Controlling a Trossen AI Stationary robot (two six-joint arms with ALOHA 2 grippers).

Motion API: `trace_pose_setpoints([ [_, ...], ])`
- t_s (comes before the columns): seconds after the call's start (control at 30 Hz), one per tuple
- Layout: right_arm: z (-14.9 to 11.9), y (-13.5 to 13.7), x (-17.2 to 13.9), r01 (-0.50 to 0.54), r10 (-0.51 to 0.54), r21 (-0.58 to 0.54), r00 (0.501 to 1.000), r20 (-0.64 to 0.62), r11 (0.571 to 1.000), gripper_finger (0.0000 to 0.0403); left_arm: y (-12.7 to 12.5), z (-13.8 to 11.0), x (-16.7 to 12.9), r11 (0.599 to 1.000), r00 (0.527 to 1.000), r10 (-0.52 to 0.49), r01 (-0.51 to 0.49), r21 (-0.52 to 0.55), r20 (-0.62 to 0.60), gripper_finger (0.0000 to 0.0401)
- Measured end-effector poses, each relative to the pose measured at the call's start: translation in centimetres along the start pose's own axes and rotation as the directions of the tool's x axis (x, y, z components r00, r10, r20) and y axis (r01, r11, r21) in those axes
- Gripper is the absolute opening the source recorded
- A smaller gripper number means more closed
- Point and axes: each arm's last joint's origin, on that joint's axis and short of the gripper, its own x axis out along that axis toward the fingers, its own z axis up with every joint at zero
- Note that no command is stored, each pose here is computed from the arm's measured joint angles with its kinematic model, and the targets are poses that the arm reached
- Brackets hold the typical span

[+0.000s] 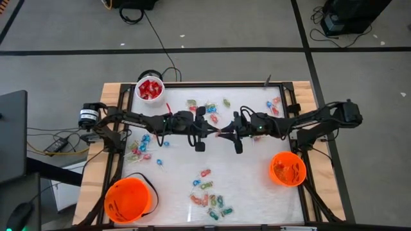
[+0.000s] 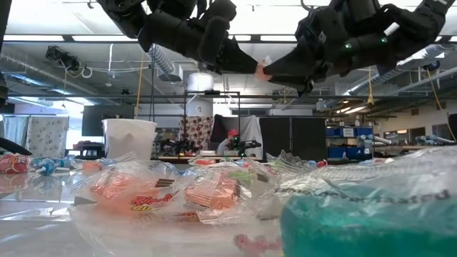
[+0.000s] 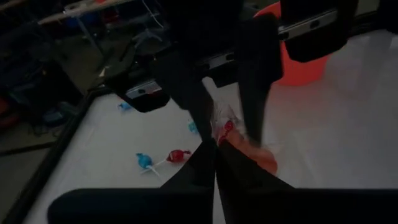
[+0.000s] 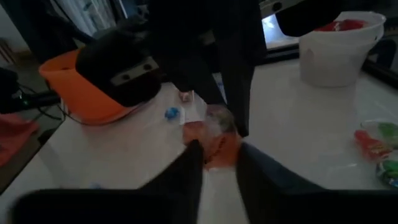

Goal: Sort candy by brand, put in halloween buckets
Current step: Put the orange candy into the right orange bucket

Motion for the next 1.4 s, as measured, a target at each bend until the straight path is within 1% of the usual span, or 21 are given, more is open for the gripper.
trace_pose_setpoints([
  [0.07,0.0,0.0,-0.2,-0.001,0.000,-0.013,1.000,-0.023,1.000,0.0032,-0.2,-0.1,0.0,1.000,1.000,-0.010,0.010,-0.011,-0.008,0.0036],
  [0.1,0.1,0.1,-0.4,-0.005,0.004,-0.026,0.999,-0.037,1.000,0.0020,-0.2,-0.1,0.0,1.000,1.000,-0.013,0.013,-0.014,-0.013,0.0046],
  [0.17,0.1,0.1,-1.0,-0.021,0.020,-0.021,0.996,-0.086,1.000,0.0018,-0.3,-0.4,0.0,1.000,0.999,-0.020,0.019,-0.018,-0.049,0.0072],
  [0.23,0.5,0.1,-1.7,-0.022,0.025,0.017,0.985,-0.169,1.000,0.0018,-0.1,-0.9,-0.1,0.999,0.995,-0.006,0.003,-0.037,-0.096,0.0100],
  [0.33,1.8,0.3,-3.2,0.032,-0.012,0.057,0.947,-0.320,0.998,0.0007,0.6,-1.9,-0.2,0.997,0.980,0.042,-0.055,-0.059,-0.192,0.0137],
  [0.43,3.0,0.8,-5.2,0.135,-0.080,0.074,0.862,-0.501,0.988,0.0008,1.7,-3.0,-0.4,0.990,0.955,0.083,-0.110,-0.083,-0.285,0.0156],
  [0.53,4.4,1.6,-7.2,0.238,-0.143,0.072,0.771,-0.621,0.969,0.0009,3.0,-4.0,-0.6,0.980,0.928,0.107,-0.159,-0.119,-0.357,0.0157],
  [0.6,5.2,2.2,-8.5,0.293,-0.161,0.077,0.705,-0.691,0.953,0.0007,4.2,-4.6,-0.8,0.965,0.905,0.153,-0.223,-0.138,-0.397,0.0157],
  [0.67,5.6,2.8,-9.9,0.333,-0.156,0.088,0.639,-0.753,0.939,0.0006,5.4,-5.1,-1.1,0.945,0.882,0.198,-0.287,-0.155,-0.428,0.0157],
  [0.83,6.2,4.3,-12.9,0.413,-0.136,0.105,0.515,-0.846,0.905,0.0009,8.0,-6.4,-1.8,0.898,0.833,0.248,-0.389,-0.205,-0.494,0.0157],
  [0.9,6.4,4.8,-13.8,0.433,-0.120,0.115,0.479,-0.869,0.894,0.0009,8.7,-6.8,-2.1,0.880,0.817,0.257,-0.418,-0.225,-0.516,0.0157],
  [0.97,6.3,5.3,-14.7,0.454,-0.108,0.122,0.448,-0.888,0.883,0.0009,9.1,-7.0,-2.2,0.865,0.812,0.264,-0.438,-0.244,-0.521,0.0157],
  [1.07,6.0,5.9,-15.7,0.485,-0.089,0.130,0.402,-0.911,0.865,0.0010,9.2,-7.1,-2.3,0.861,0.806,0.263,-0.444,-0.248,-0.531,0.0157],
  [1.13,5.7,6.5,-16.2,0.492,-0.066,0.132,0.365,-0.929,0.861,0.0010,9.2,-7.2,-2.3,0.862,0.803,0.260,-0.443,-0.246,-0.537,0.0157],
  [1.27,4.4,8.1,-16.6,0.498,-0.037,0.135,0.320,-0.947,0.857,0.0014,8.6,-7.6,-2.5,0.873,0.779,0.228,-0.430,-0.232,-0.584,0.0157],
  [1.4,2.7,9.9,-16.4,0.466,-0.015,0.138,0.311,-0.950,0.874,0.0017,8.3,-7.9,-2.7,0.879,0.758,0.205,-0.420,-0.223,-0.620,0.0157],
])
